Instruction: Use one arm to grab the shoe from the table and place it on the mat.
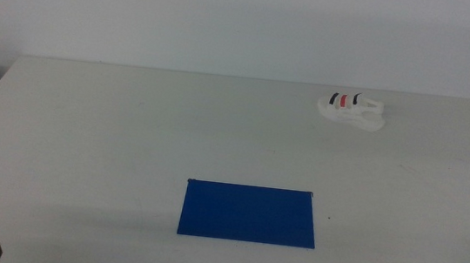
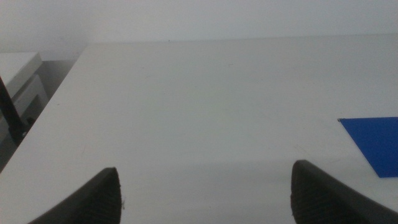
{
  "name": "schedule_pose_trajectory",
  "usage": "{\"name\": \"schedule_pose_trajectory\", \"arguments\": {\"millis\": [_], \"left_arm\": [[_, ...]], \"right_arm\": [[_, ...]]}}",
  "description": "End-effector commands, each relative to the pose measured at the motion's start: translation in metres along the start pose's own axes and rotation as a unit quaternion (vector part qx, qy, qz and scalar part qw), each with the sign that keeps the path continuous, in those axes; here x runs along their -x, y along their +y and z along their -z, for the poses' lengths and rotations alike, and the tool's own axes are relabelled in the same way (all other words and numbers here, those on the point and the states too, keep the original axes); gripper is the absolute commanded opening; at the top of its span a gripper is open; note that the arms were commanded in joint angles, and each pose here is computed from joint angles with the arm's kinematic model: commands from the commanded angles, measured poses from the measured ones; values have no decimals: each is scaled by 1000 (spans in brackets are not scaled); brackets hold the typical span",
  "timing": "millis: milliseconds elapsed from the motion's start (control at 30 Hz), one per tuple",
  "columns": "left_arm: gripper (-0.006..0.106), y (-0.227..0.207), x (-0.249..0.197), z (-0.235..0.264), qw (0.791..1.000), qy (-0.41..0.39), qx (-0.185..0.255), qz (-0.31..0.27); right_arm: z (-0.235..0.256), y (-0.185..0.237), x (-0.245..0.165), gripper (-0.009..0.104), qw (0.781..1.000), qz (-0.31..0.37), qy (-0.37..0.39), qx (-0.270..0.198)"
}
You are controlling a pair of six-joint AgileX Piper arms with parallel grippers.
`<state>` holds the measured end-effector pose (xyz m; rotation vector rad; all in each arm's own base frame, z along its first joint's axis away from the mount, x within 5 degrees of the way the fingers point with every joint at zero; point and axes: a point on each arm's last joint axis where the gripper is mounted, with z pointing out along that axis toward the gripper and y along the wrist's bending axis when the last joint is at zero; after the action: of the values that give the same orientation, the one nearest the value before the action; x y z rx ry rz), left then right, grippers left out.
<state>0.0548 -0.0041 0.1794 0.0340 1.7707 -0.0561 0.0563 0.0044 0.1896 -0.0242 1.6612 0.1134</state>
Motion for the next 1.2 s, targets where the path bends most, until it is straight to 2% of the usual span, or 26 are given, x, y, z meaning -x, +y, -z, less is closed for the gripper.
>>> {"name": "schedule_pose_trajectory", "arguments": {"millis": [0,167,367,667,800,900,1033,1167], "left_arm": [[94,0,6,1,999,-43,0,6],[94,0,6,1,999,-43,0,6],[94,0,6,1,999,-43,0,6],[94,0,6,1,999,-43,0,6],[94,0,6,1,999,-43,0,6],[94,0,6,1,999,-43,0,6],[94,0,6,1,999,-43,0,6],[94,0,6,1,999,-43,0,6]], "right_arm": [[2,1,12,90,999,4,-47,5],[-5,4,42,90,999,-18,-31,7],[-32,7,95,90,1000,0,-2,3],[-117,12,153,90,997,27,70,0],[-160,24,179,90,993,39,113,14],[-197,29,192,90,986,63,156,12],[-241,29,207,90,966,107,235,3],[-290,34,206,90,932,175,316,29]]}}
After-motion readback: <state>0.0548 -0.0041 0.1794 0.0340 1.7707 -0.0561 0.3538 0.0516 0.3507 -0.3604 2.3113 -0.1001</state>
